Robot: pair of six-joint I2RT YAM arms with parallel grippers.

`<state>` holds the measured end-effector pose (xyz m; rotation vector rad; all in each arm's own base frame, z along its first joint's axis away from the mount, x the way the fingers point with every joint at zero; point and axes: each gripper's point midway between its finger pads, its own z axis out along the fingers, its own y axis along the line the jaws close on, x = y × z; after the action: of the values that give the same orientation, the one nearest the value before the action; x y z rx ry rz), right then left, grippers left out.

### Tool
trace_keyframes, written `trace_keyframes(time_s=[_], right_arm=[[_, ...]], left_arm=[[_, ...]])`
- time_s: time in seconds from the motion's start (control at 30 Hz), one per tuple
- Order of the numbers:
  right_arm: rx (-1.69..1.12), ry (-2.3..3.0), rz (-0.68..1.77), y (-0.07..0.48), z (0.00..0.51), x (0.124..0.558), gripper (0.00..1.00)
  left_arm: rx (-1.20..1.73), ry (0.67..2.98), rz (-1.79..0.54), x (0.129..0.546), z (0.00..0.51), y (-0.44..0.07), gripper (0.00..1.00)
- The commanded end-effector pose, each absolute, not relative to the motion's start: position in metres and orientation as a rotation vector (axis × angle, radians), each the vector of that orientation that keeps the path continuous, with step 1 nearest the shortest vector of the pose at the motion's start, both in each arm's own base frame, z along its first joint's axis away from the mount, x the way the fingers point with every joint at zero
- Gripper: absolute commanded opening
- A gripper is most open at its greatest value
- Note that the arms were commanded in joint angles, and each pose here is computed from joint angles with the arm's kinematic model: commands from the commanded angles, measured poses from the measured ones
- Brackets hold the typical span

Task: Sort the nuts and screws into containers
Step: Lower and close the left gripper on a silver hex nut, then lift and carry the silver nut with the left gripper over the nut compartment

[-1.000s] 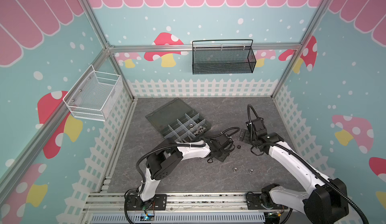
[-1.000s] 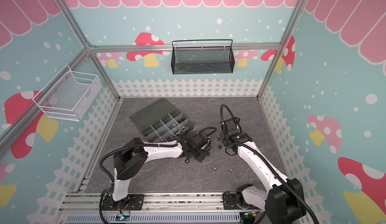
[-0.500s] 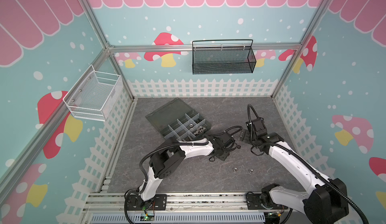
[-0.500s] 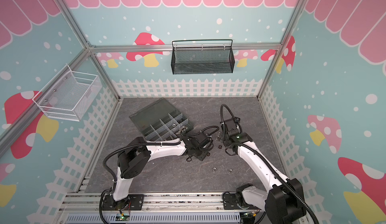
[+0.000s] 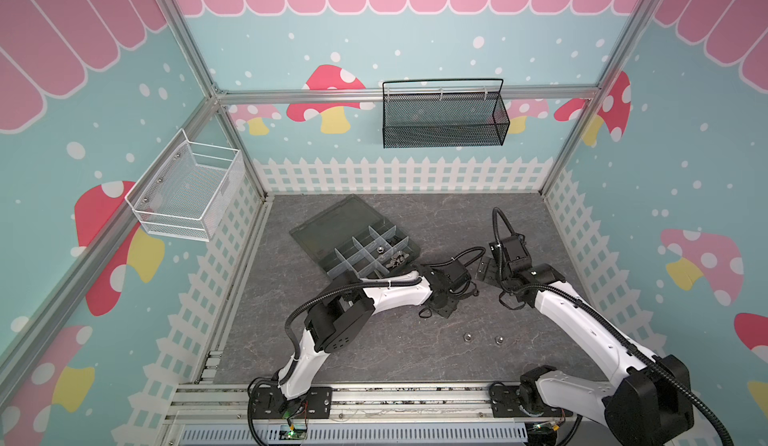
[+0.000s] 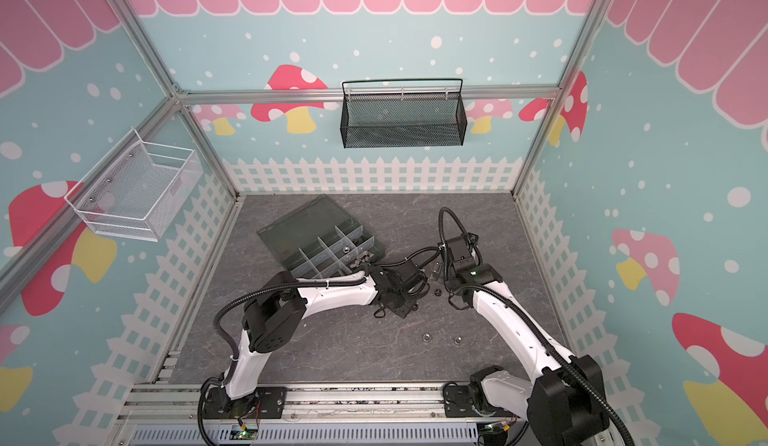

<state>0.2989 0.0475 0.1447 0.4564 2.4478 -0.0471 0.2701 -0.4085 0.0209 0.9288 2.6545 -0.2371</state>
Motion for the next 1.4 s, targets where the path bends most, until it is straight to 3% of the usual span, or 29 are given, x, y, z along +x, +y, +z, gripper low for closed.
trace_keyframes(time_s=[0.0, 0.57, 1.07, 1.37], right_arm=[[0.488, 2.436, -0.064, 0.041, 0.144, 0.295, 0.98], [0.489, 2.415, -0.048, 0.042, 0.151, 0.298, 0.98], [0.472, 2.416, -0.035, 0.045, 0.153, 0.302, 0.98], [0.48, 2.428, -0.024, 0.046, 0.147, 0.297, 0.98]], left_arm=[[1.006, 2.719, -0.105, 0.26, -0.002, -0.389, 0.3], [1.02, 2.763, 0.019, 0.244, -0.007, -0.351, 0.18], [0.829, 2.651, -0.058, 0.255, 0.046, -0.336, 0.13], [0.699, 2.577, -0.105, 0.288, 0.081, -0.327, 0.12]])
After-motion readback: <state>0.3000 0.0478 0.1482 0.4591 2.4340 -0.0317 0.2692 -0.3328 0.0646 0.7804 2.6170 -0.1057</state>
